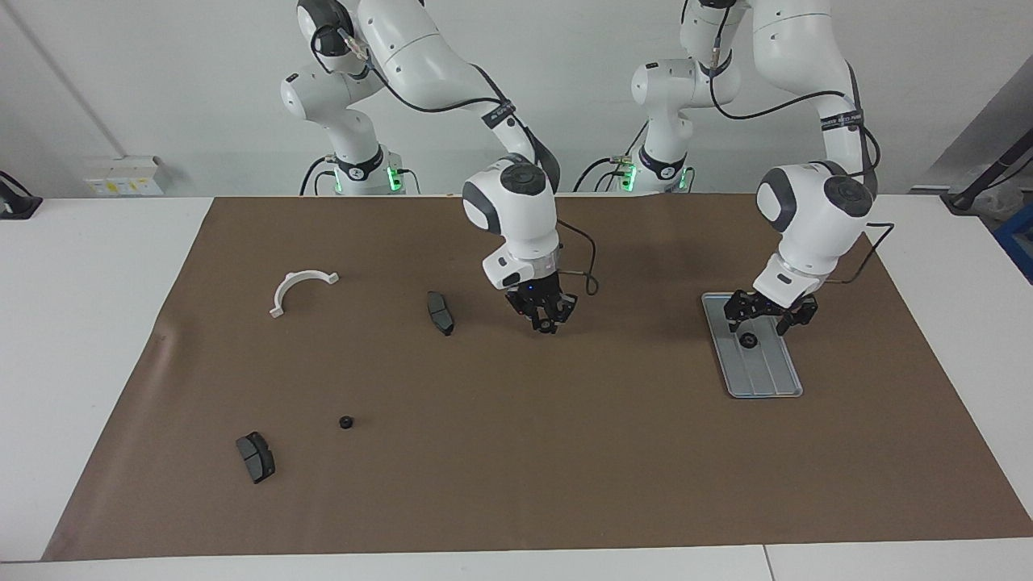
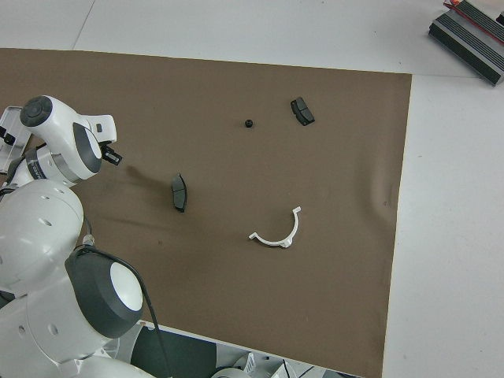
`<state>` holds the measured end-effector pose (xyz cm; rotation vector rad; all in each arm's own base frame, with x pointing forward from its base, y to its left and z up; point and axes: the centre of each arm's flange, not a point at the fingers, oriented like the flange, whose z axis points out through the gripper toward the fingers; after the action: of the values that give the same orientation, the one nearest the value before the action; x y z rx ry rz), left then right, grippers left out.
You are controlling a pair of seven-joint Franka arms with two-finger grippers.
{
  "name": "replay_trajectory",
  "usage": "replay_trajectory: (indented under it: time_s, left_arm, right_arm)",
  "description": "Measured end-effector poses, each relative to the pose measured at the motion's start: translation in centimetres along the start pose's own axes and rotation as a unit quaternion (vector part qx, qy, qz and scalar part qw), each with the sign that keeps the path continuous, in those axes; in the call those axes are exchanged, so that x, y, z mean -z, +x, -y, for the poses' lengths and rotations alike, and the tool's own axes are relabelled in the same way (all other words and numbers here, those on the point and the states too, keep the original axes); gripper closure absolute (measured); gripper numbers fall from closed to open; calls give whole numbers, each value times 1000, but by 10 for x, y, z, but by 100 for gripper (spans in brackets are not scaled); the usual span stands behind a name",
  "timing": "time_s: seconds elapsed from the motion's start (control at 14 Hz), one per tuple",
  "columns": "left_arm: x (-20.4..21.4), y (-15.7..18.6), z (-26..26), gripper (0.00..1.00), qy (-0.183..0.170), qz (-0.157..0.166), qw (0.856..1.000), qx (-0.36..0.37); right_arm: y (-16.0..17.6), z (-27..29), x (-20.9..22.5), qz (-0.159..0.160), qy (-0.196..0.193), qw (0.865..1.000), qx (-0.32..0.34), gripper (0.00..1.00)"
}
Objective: Pick bearing gear from pile to tray
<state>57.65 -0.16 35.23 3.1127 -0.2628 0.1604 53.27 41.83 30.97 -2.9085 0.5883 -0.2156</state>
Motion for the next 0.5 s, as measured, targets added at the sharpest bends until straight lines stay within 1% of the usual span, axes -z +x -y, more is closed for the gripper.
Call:
replay_trajectory:
  time_s: [0.14,0.21,0.29,0.36,0.43,0.5]
  left_arm:
    - [13,11,-16,0,-2,-1,1000,20]
    - [18,16,-28,0,-4,-1,999,32]
    - [21,19,-42,0,-5,0,999,46]
    - [24,22,-56,0,-6,-1,998,60]
    - [25,24,-71,0,-8,-1,997,75]
    - [27,25,-85,0,-9,-2,996,90]
  right_arm:
    - [2,-2,-5,0,-4,1000,0,65]
    - [2,-2,-5,-1,-5,1000,0,61]
    - [2,-2,-5,-1,-5,1000,1,60]
    - [3,-3,-5,-4,-6,1000,4,55]
    - [7,-4,-3,-10,-8,1000,7,46]
    - [16,-7,1,-17,-9,1000,4,34]
